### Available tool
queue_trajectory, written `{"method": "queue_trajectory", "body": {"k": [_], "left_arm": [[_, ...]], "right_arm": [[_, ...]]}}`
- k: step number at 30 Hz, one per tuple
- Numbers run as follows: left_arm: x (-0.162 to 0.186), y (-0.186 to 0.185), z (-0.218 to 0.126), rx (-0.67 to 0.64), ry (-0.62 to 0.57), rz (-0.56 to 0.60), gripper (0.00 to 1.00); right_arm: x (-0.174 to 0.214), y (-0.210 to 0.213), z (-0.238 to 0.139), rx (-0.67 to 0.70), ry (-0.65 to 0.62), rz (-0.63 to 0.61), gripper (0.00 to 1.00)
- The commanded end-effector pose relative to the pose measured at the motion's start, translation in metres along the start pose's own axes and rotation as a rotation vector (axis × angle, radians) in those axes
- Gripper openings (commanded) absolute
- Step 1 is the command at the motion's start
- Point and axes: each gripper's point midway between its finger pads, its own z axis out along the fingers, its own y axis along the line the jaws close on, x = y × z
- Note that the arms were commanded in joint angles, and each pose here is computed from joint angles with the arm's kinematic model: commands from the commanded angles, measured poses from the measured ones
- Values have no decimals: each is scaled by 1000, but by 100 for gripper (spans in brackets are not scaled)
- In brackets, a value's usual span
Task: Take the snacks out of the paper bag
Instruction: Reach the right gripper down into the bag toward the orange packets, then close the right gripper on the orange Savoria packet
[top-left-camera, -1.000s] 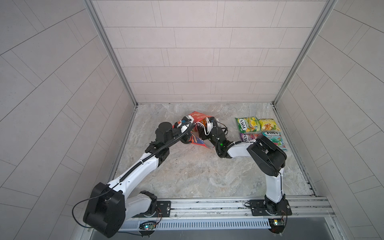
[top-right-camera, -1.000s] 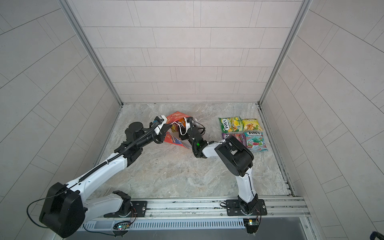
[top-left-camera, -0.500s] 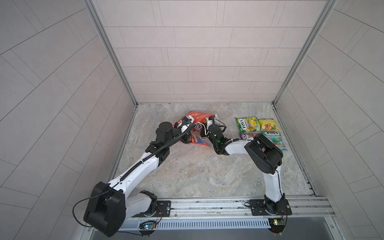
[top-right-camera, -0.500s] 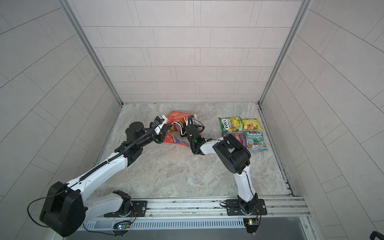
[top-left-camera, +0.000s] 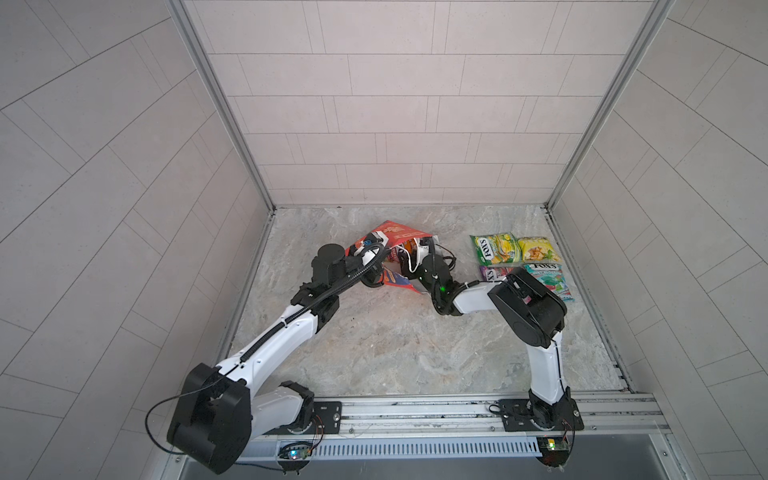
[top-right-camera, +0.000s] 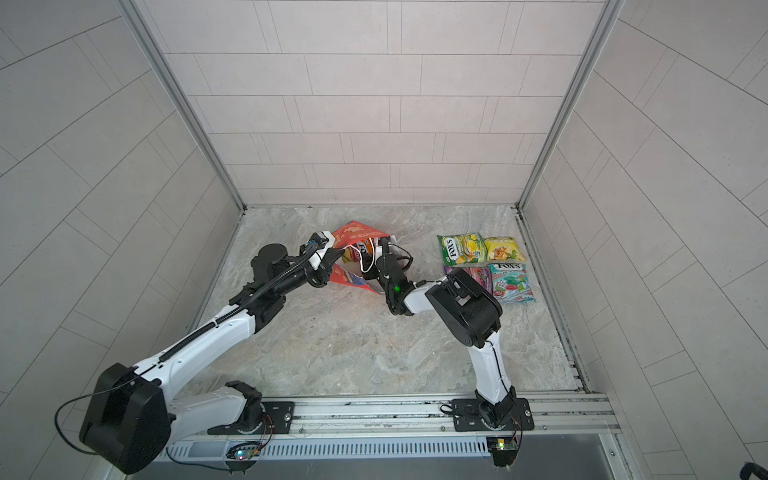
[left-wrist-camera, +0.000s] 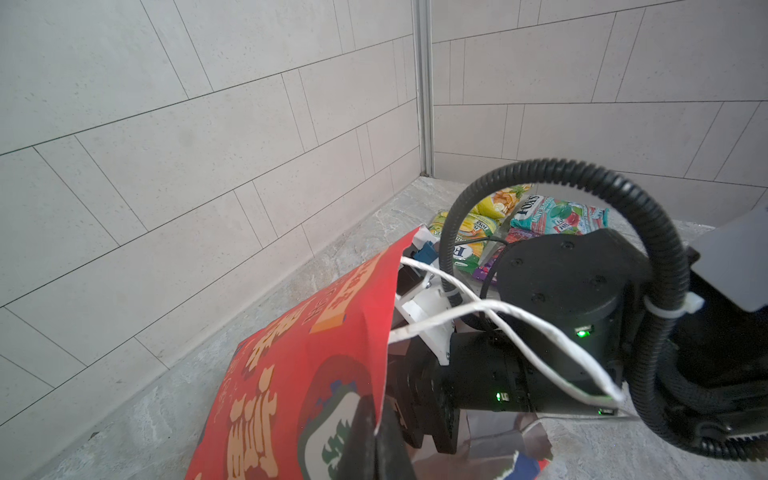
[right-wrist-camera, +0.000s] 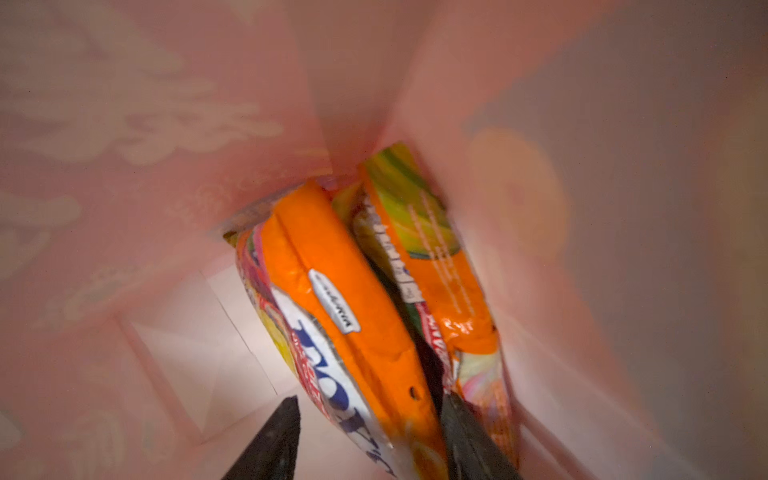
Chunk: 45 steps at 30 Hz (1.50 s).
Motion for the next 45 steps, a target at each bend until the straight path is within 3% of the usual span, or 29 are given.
{"method": "queue_trajectory", "body": {"k": [1,5,7,11,15,18,35,45], "left_arm": [[-26,-3,-3,20,-96,41,0],[-26,-5,-3,32,-97,39,0],[-27,-6,-3,36,-100,40,0],[-27,-8,-5,41,-102,45,0],[-25,-7,-5,35,-98,51,0],[-24,-6,-5,28,-95,54,0],[-18,-1,0,4,-71,49,0],[-10,1,4,0,-46,54,0]], "right_arm": [[-15,-15,4,95,-22,16,73],[-11,-20,14,146,1,39,78],[-8,-31,16,219,11,53,75],[-2,-43,22,307,34,65,41],[0,-44,27,294,36,86,18],[-5,-37,25,252,21,81,9],[-36,15,-31,-83,-25,96,6],[-53,24,-66,-156,-56,77,4]]}}
